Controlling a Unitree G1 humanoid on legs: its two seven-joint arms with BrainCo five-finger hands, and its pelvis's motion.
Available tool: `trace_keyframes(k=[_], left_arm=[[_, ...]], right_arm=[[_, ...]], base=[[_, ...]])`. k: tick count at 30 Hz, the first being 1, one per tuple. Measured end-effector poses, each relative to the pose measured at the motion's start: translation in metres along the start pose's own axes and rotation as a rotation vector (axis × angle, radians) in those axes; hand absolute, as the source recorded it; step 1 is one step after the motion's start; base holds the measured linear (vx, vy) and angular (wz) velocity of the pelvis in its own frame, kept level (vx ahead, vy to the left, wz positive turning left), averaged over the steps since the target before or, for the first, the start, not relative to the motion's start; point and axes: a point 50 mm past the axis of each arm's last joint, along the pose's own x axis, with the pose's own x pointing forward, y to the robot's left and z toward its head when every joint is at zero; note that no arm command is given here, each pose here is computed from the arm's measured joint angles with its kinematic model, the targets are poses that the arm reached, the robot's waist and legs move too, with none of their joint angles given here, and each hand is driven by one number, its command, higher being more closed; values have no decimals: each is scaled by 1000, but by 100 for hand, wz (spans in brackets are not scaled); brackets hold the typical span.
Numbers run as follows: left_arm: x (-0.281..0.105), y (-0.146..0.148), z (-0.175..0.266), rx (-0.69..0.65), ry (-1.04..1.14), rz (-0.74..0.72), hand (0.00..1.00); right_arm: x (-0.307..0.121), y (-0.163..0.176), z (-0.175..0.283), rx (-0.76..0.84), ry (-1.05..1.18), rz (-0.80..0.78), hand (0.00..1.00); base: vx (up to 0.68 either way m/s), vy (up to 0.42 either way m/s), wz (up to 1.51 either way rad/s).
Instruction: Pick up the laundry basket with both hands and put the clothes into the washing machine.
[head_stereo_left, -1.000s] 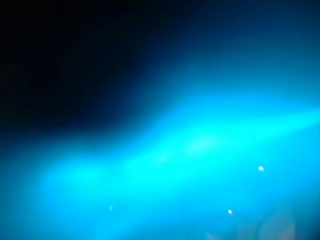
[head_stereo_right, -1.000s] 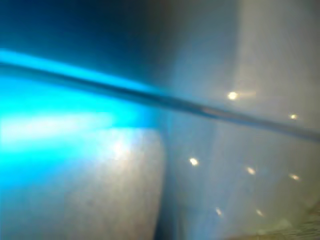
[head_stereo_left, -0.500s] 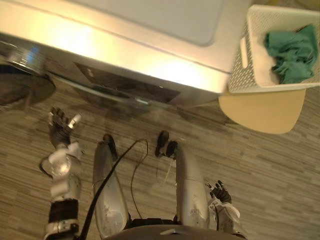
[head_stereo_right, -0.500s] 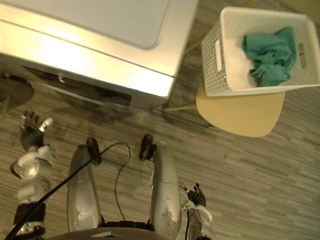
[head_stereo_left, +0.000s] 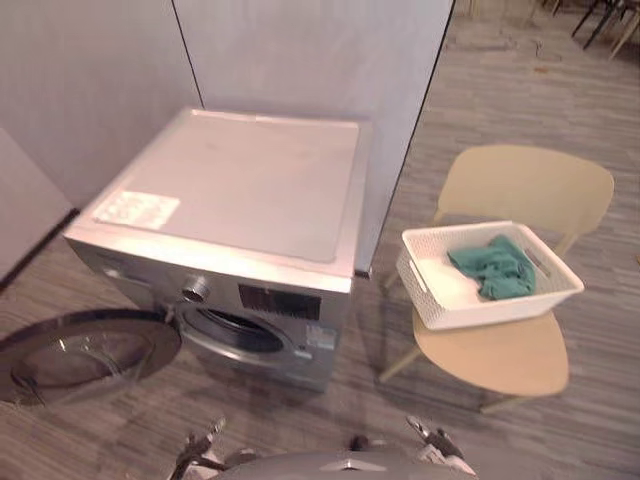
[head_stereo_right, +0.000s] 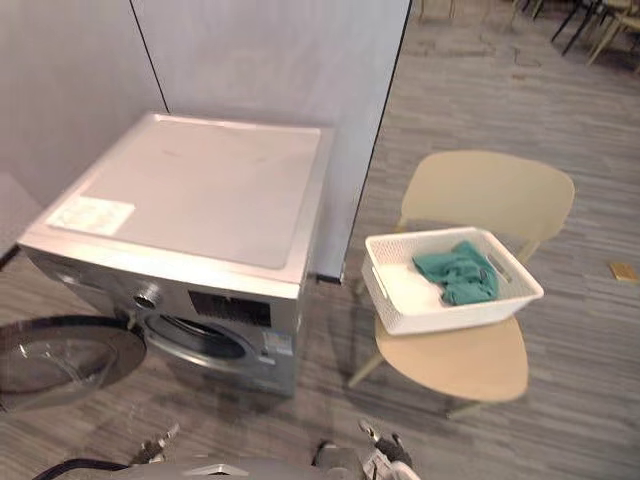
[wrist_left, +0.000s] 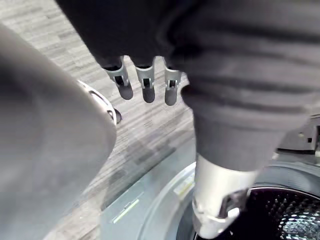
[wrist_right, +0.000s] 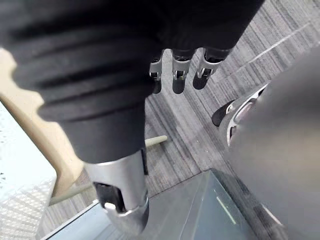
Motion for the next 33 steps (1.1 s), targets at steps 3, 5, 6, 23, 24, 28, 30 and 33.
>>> trace_keyframes(k=[3,5,6,23,24,28,30,33], left_arm=[[2,3,3,80,7,-5,0],[3,4,8,105,-1,-6,0],[3,4,9,113,-3,-6,0],[3,0,15,85,-32,-31,0],[4,0,18,126,-39,-28,0],[5,-11,25,214,-52,-50,0],[6,-16,28,226,-61,-62,0],[7,-34,39,238,-93,-91,0]], right_arm=[[-1,-5,-9,11,44,-23,0],[-1,-6,-13,14,61,-27,0],[-1,-6,-15,14,67,-26,0],[-7,-19,-28,58,89,-65,0],[-9,-22,-33,53,102,-66,0],[-10,-19,-34,22,96,-38,0],[-10,-17,-33,18,87,-22,0],[-10,-18,-33,17,85,-21,0]], base=[[103,60,22],[69,34,32],[24,20,19],[-68,56,-44],[113,29,-30],[161,-3,-53],[203,-35,-50],[117,-42,-21]])
